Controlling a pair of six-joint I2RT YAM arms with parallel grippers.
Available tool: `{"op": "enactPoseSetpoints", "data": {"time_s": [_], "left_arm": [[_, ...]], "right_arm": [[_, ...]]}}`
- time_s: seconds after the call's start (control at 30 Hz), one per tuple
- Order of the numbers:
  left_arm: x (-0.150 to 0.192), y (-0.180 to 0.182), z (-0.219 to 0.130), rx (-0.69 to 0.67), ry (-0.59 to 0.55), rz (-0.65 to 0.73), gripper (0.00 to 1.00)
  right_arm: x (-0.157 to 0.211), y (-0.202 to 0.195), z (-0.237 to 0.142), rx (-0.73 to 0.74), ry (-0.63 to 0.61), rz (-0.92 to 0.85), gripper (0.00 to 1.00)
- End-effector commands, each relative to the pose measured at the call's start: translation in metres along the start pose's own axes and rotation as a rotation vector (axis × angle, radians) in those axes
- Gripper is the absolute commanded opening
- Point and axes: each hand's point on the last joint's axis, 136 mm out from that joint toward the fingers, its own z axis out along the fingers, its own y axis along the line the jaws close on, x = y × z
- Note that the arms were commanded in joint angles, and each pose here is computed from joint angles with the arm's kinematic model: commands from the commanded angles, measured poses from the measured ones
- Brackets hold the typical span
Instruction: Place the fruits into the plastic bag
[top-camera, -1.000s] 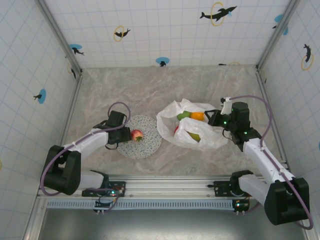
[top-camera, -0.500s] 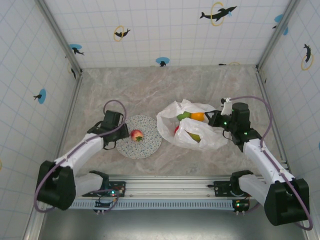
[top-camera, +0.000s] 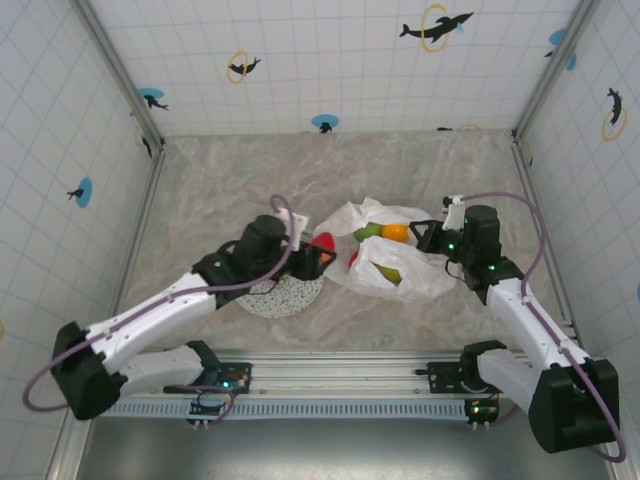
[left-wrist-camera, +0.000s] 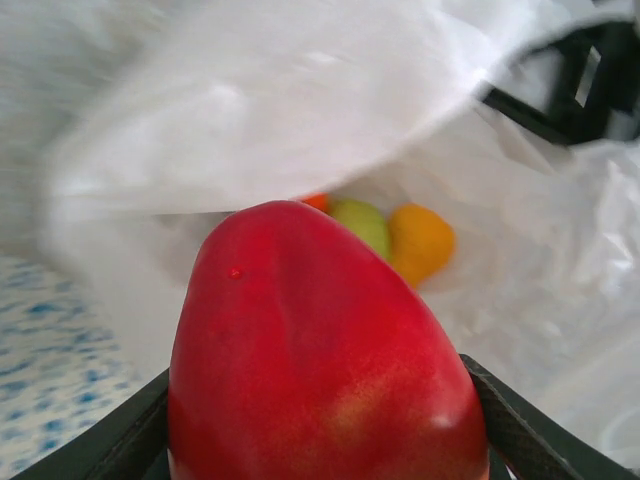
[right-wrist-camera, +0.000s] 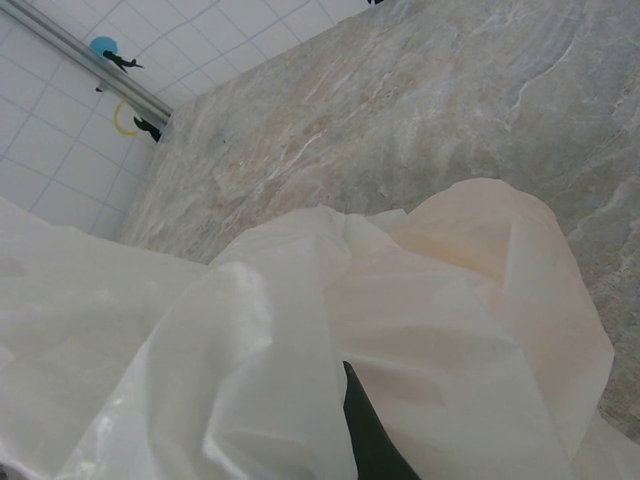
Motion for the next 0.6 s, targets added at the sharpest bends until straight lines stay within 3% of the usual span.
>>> {"op": "enactPoseSetpoints", "data": {"time_s": [0.0, 0.3, 0.57], "left_arm": [[-0.005, -0.017, 0.028, 0.026, 0.033, 0.086, 0.54], [-0.005, -0.016, 0.105, -0.01, 0.111, 0.17, 0.57], [0.006, -0.022, 0.159, 0.043, 0.16, 0.137, 0.62]], "right_arm": [[-0.008, 0.011, 0.0, -0.032, -0.022, -0.013, 0.0], [-0.003, 0.015, -0.004, -0.033, -0.017, -0.014, 0.0], [-0.003, 0.017, -0.005, -0.035, -0.018, -0.012, 0.0]]}}
